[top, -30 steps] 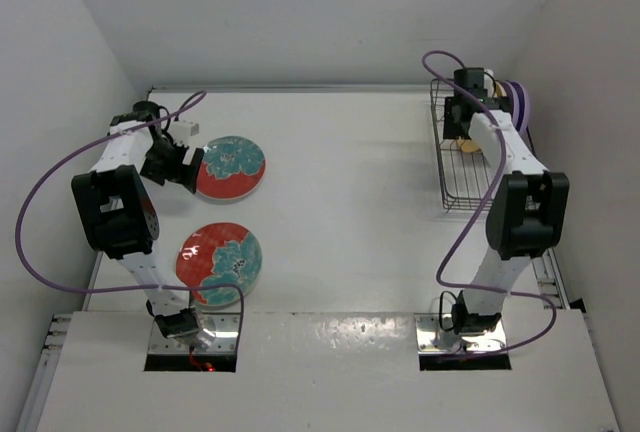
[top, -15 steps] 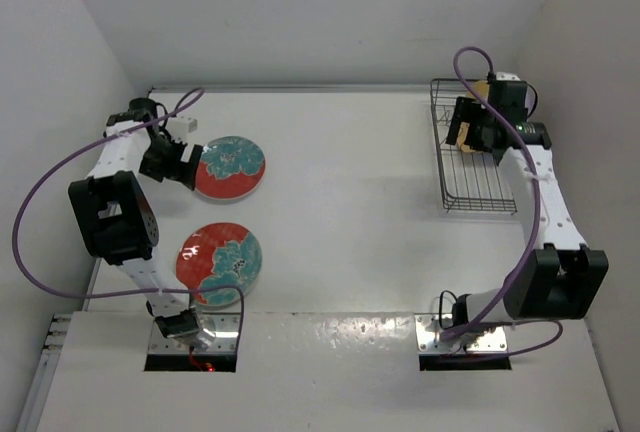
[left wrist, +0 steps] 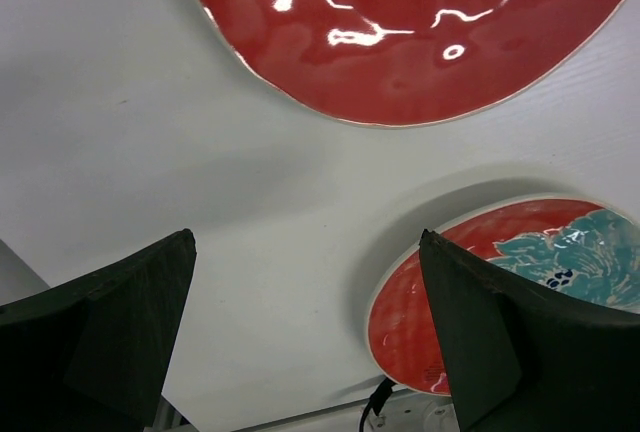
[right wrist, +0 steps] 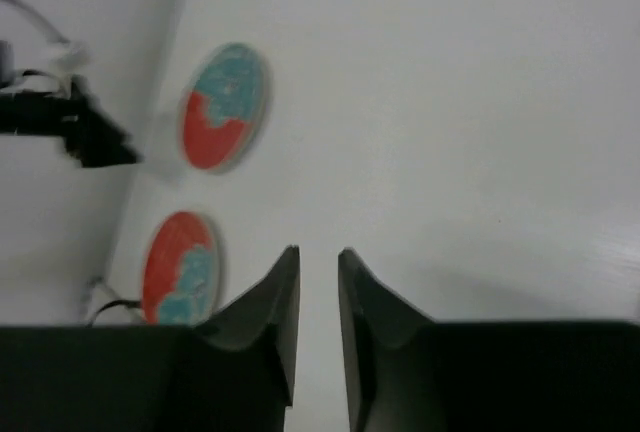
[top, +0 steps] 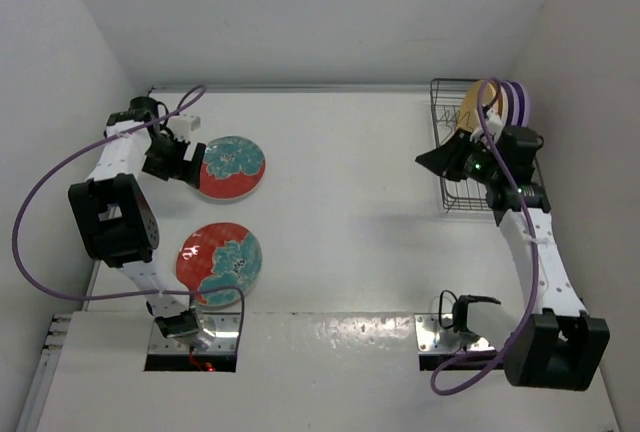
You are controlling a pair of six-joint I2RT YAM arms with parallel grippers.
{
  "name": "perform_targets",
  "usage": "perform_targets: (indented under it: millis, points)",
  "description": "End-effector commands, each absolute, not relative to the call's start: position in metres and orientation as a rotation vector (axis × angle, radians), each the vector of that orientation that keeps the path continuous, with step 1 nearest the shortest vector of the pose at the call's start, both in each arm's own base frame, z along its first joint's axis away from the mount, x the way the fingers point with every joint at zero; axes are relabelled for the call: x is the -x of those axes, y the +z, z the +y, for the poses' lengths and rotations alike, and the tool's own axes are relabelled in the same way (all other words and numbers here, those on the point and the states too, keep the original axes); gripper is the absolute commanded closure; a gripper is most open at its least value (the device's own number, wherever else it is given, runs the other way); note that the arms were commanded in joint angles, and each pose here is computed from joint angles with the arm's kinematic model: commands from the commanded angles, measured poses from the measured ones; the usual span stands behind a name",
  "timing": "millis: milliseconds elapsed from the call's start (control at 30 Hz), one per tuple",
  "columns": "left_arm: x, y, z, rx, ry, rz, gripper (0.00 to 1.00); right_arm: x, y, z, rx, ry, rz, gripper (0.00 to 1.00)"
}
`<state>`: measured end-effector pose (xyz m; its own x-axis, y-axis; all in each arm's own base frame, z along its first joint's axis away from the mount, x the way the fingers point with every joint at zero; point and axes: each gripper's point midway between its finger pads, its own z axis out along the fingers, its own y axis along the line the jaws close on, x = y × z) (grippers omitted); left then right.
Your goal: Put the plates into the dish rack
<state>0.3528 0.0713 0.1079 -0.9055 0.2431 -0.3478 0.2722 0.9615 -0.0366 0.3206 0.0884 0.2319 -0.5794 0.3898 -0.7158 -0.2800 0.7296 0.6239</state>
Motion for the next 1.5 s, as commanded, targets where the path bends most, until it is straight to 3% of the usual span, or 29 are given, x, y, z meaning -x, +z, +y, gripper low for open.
perform_targets:
  millis: [0, 33, 100, 133, 167, 200, 433, 533, 667, 767, 967, 1000, 1033, 1200, 1467]
  points:
    - [-0.361, 0.123, 0.056, -0.395, -0.174, 2.712, 0.02, -0.34, 0.242, 0.051, -0.276, 0.507, 2.001, 0.77]
    - [-0.364, 0.123, 0.055, -0.384, -0.163, 2.72, 0.02, -0.33, 0.239, 0.042, -0.317, 0.43, 2.02, 0.73]
    - [-0.37, 0.113, 0.062, -0.365, -0.122, 2.736, 0.02, -0.323, 0.228, 0.044, -0.302, 0.503, 2.003, 0.48]
    - [-0.382, 0.112, 0.061, -0.358, -0.099, 2.707, 0.02, -0.324, 0.258, 0.05, -0.23, 0.554, 1.872, 0.37]
    - [-0.388, 0.107, 0.064, -0.32, -0.083, 2.71, 0.02, -0.313, 0.237, 0.066, -0.185, 0.662, 1.917, 0.13]
    - [-0.402, 0.097, 0.068, -0.313, -0.039, 2.72, 0.02, -0.311, 0.237, 0.069, -0.158, 0.668, 1.917, 0.0]
    - [-0.451, 0.061, 0.088, -0.212, 0.037, 2.768, 0.02, -0.299, 0.225, 0.097, -0.012, 0.662, 2.048, 0.0]
    - [-0.459, 0.045, 0.083, -0.207, -0.019, 2.783, 0.09, -0.296, 0.223, 0.105, 0.019, 0.66, 2.04, 0.0]
    - [-0.459, 0.023, 0.069, -0.221, -0.151, 2.813, 0.28, -0.296, 0.212, 0.107, 0.028, 0.627, 2.068, 0.0]
    - [-0.448, 0.008, 0.058, -0.259, -0.288, 2.851, 0.35, -0.296, 0.211, 0.113, 0.052, 0.619, 2.078, 0.0]
    - [-0.425, -0.015, 0.037, -0.24, -0.614, 2.908, 0.72, -0.298, 0.214, 0.123, 0.097, 0.618, 2.072, 0.0]
    - [-0.423, -0.017, 0.042, -0.216, -0.621, 2.92, 0.92, -0.299, 0.213, 0.125, 0.101, 0.618, 2.074, 0.0]
    - [-0.423, -0.017, 0.044, -0.202, -0.636, 2.912, 1.0, -0.298, 0.212, 0.128, 0.112, 0.622, 2.078, 0.0]
    - [-0.423, -0.007, 0.03, -0.226, -0.758, 2.864, 1.0, -0.299, 0.202, 0.14, 0.122, 0.648, 2.102, 0.0]
    - [-0.439, 0.092, -0.043, -0.455, -0.928, 2.596, 1.0, -0.281, 0.177, 0.227, 0.396, 0.822, 2.199, 0.05]
